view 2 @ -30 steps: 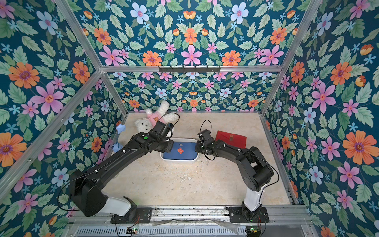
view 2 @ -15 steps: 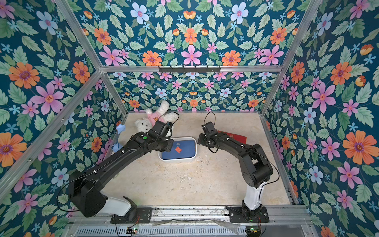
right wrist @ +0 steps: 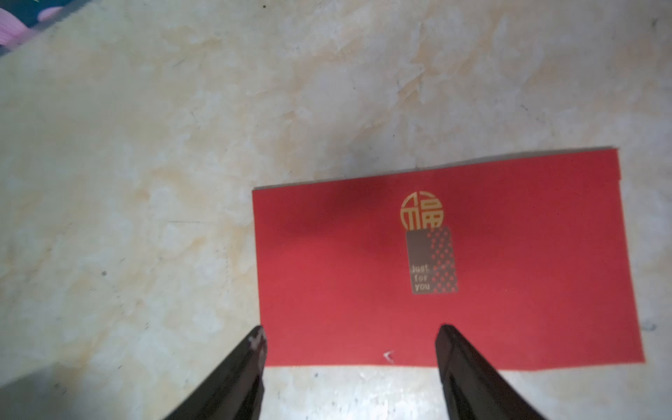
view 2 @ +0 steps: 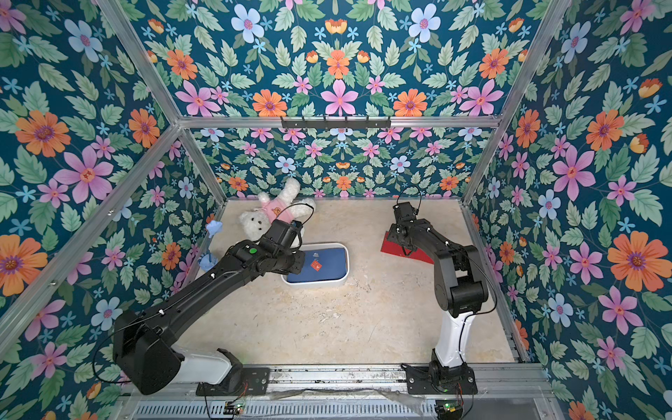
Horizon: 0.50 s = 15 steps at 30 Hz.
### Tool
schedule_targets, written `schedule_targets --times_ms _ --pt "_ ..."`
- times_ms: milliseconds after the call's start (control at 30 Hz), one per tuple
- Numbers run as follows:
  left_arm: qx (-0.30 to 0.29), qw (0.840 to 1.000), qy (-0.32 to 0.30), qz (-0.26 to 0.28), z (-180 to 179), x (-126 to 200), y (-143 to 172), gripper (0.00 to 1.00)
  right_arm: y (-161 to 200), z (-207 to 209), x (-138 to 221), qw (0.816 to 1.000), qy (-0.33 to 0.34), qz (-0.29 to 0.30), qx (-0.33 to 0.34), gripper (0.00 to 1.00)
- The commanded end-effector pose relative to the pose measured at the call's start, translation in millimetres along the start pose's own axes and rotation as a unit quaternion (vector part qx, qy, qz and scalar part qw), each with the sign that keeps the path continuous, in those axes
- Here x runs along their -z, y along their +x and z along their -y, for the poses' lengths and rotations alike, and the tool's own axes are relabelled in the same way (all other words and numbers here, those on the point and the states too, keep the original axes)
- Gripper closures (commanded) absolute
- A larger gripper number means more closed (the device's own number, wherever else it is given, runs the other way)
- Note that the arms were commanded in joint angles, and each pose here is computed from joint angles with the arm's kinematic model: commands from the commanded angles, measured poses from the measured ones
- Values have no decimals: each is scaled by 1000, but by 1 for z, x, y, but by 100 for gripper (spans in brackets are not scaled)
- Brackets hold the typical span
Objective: Put the sealed envelopes into the storage box
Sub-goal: Move the envelope to the center of the board.
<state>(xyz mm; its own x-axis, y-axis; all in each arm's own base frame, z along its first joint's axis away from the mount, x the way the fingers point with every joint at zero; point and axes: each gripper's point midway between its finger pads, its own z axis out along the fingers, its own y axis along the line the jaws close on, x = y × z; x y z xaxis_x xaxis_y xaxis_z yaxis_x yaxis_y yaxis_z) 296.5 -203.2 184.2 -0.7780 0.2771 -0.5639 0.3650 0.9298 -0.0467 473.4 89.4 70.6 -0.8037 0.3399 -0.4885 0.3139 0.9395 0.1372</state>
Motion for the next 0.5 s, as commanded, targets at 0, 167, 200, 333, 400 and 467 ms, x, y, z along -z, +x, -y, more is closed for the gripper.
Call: schedule_targets --times_ms 0,167,200,333,400,467 --pt "15 1000 18 6 11 3 1 61 7 12 -10 998 41 -29 46 24" --pt "13 999 37 4 27 6 10 62 16 13 -23 995 54 -56 68 24" --pt "10 999 38 0 32 6 14 63 20 14 -25 994 56 -62 73 25" --pt "-1 999 37 -7 47 8 25 63 40 15 -32 990 57 -88 92 26" --pt "0 999 38 -10 53 7 30 63 51 14 -34 989 52 -98 98 27" --pt "2 999 41 -9 57 7 33 64 63 11 -36 987 43 -110 105 28"
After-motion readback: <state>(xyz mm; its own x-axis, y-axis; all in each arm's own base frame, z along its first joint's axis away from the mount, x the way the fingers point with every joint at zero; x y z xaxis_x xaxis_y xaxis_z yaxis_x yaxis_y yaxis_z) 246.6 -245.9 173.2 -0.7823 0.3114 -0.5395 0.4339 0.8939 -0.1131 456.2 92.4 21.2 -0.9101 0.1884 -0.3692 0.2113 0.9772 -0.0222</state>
